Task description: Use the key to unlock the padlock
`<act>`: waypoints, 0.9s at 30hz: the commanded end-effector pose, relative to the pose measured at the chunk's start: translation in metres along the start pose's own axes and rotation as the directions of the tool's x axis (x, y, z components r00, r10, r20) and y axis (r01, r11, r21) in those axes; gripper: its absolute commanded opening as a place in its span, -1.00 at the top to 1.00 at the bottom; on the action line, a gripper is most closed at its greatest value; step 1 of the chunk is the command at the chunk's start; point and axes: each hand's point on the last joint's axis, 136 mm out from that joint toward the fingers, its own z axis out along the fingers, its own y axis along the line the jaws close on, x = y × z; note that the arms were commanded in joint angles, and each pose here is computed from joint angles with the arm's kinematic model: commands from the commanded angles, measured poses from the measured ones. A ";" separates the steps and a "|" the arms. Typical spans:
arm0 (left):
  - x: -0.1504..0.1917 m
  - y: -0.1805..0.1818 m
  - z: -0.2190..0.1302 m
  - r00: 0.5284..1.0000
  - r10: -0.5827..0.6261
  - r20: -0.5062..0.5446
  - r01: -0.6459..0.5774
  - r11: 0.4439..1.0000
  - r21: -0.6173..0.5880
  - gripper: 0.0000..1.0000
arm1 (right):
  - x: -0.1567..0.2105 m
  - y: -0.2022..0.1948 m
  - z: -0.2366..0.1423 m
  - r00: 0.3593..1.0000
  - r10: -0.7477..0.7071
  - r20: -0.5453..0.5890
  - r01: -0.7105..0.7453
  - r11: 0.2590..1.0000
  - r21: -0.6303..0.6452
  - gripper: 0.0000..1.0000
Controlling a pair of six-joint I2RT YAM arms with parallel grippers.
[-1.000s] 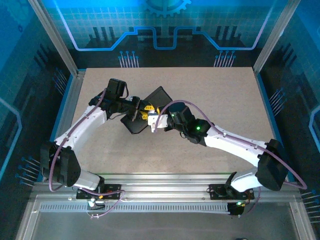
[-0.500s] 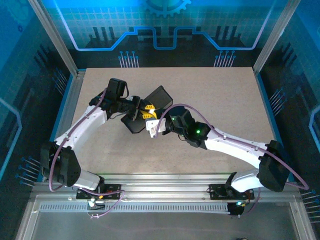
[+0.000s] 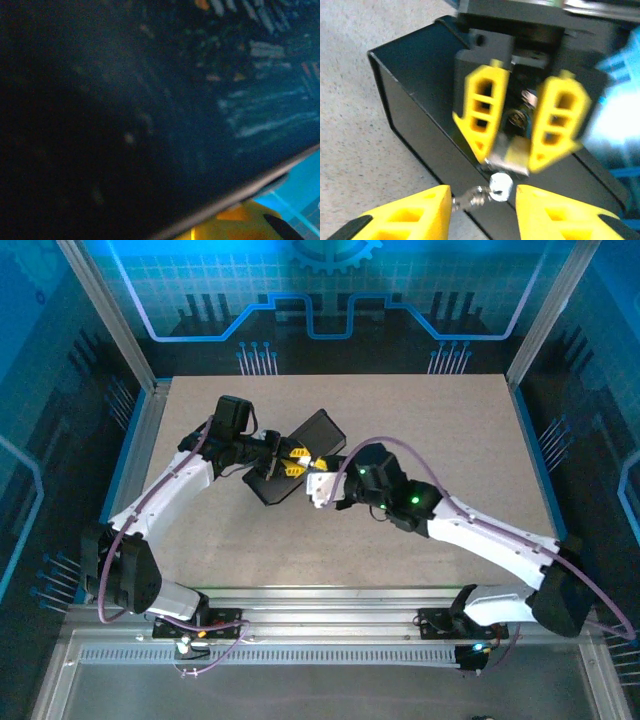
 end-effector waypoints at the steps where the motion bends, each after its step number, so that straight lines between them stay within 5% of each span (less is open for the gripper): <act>1: 0.018 -0.035 -0.011 0.990 0.138 -0.042 -0.133 0.986 0.103 1.00 | -0.015 -0.005 -0.024 0.963 0.260 0.063 -0.254 0.963 -0.087 0.24; 4: 0.017 -0.035 -0.010 0.989 0.140 -0.041 -0.135 0.985 0.105 1.00 | -0.008 -0.012 -0.021 0.869 0.494 0.030 -0.489 0.867 -0.100 0.26; 8: 0.017 -0.036 -0.010 0.989 0.145 -0.037 -0.140 0.984 0.107 1.00 | -0.003 -0.014 -0.006 0.564 0.825 -0.019 -0.815 0.553 -0.172 0.32; 13: 0.019 -0.037 -0.012 0.988 0.153 -0.035 -0.149 0.983 0.111 1.00 | 0.000 -0.018 0.008 0.208 0.978 -0.021 -0.947 0.196 -0.256 0.36; 27: 0.023 -0.038 -0.016 0.985 0.169 -0.037 -0.163 0.979 0.119 1.00 | 0.009 -0.019 0.016 0.058 0.998 -0.022 -0.961 0.049 -0.274 0.36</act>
